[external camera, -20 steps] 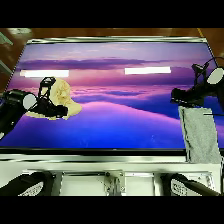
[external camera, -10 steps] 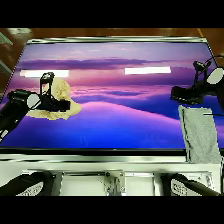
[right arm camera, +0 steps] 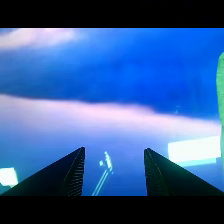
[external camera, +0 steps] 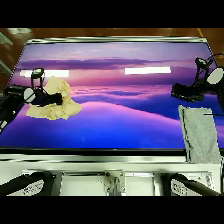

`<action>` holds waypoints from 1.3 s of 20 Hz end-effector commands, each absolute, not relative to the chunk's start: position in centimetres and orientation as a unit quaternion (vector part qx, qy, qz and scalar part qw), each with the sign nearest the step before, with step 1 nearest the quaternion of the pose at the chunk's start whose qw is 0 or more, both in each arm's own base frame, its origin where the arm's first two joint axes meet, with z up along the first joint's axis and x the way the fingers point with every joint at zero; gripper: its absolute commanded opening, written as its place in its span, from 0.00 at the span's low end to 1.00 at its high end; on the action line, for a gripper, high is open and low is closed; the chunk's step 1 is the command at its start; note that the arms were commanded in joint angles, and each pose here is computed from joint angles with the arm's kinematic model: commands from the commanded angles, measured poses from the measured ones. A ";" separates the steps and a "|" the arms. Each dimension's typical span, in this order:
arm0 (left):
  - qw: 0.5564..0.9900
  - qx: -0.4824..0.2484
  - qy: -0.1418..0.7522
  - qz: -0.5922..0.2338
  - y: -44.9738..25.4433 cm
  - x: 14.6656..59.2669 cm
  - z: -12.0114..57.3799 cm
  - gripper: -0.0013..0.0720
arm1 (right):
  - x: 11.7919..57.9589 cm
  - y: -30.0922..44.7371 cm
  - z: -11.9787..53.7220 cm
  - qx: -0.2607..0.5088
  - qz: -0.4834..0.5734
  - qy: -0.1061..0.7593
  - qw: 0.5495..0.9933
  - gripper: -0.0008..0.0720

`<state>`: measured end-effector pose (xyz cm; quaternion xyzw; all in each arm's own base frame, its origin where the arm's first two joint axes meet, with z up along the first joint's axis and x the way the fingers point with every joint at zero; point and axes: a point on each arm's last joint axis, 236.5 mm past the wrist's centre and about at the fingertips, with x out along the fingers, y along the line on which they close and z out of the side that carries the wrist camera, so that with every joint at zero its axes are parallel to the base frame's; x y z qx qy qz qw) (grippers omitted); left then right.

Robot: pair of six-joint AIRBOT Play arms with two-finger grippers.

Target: Fold the shirts.

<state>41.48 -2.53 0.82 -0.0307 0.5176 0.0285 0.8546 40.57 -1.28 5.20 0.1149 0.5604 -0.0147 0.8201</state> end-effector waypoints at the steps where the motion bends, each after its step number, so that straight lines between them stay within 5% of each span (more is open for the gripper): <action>1: 0.845 -0.057 0.524 0.090 4.2 44.3 -0.8 0.98 | 41.0 -1.4 5.3 0.113 -0.016 0.553 0.826 0.70; 10: 0.761 -0.154 0.628 0.054 4.1 46.1 -10.3 0.97 | 41.4 -1.4 5.5 0.115 -0.015 0.545 0.830 0.70; 11: 0.760 -0.163 0.626 0.060 4.1 46.2 -10.3 0.83 | 41.4 -1.4 5.5 0.114 -0.016 0.545 0.830 0.70; 12: 0.760 -0.168 0.624 0.062 4.1 46.3 -10.0 0.30 | 41.4 -1.5 5.5 0.113 -0.016 0.545 0.830 0.70; 13: 0.762 -0.170 0.622 0.058 3.9 46.5 -9.4 0.07 | 41.4 -1.5 5.5 0.109 -0.014 0.545 0.831 0.70; 16: 0.790 -0.147 0.595 0.007 2.6 48.2 -4.7 0.07 | 40.5 -1.3 5.5 0.052 0.027 0.560 0.826 0.64; 17: 0.813 -0.110 0.572 -0.021 1.9 48.8 -1.8 0.07 | 39.9 -1.5 5.9 0.015 0.046 0.568 0.822 0.38; 18: 0.834 -0.082 0.544 -0.039 1.2 49.1 1.4 0.07 | 39.5 -2.4 6.7 -0.011 0.040 0.572 0.819 0.26; 20: 0.874 -0.061 0.478 -0.070 -1.3 48.7 8.9 0.07 | 39.2 -3.4 9.5 -0.031 0.026 0.565 0.824 0.40; 22: 0.898 -0.095 0.406 -0.139 -6.8 46.5 16.8 0.07 | 39.3 -3.4 13.0 -0.033 0.022 0.537 0.842 0.78; 23: 0.903 -0.106 0.376 -0.180 -9.9 44.9 20.2 0.07 | 39.3 -3.0 14.7 -0.018 0.018 0.520 0.854 0.86; 26: 0.894 -0.083 0.338 -0.282 -18.2 39.7 24.9 0.07 | 37.7 -1.6 17.4 0.025 0.023 0.507 0.861 0.86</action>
